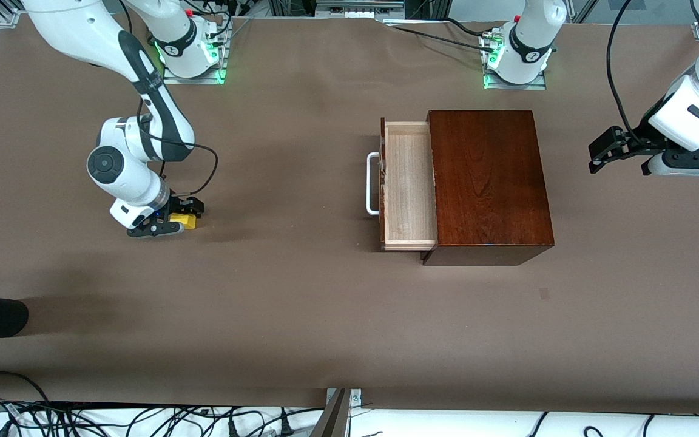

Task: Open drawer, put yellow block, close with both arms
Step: 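Lower the right gripper and grasp the yellow cube, then carry the yellow cube with the right gripper over the open drawer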

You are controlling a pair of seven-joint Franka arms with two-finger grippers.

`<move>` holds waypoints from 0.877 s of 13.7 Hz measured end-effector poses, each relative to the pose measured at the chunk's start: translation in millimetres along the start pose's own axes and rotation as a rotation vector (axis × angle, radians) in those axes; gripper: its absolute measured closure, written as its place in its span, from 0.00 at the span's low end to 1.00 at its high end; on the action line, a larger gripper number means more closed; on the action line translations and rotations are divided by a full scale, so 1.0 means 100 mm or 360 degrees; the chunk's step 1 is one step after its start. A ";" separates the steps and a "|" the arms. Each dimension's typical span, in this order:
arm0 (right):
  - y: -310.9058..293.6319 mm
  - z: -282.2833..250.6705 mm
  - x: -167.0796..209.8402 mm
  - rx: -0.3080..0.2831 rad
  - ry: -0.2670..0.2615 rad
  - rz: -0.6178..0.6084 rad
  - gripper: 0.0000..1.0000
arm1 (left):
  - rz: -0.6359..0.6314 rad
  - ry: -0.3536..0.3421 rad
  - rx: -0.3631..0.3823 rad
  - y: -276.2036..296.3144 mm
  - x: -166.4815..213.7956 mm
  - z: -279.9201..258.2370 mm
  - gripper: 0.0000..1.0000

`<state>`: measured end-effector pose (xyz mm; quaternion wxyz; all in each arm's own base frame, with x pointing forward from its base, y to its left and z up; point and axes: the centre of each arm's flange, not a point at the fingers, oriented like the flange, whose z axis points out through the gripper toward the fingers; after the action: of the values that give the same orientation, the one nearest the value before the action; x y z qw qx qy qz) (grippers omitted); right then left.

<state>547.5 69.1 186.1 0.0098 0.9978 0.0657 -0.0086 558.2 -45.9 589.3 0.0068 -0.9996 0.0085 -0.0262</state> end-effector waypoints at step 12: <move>-0.39 -1.38 0.55 0.0058 0.0032 -0.0315 0.44 | 0.0016 -0.0036 0.0002 0.05 -0.03 0.03 0.00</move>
<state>598.9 118.1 321.9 -0.0100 0.9864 0.1639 -0.0008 555.7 -50.6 586.2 0.0077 -0.9998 0.0133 -0.0147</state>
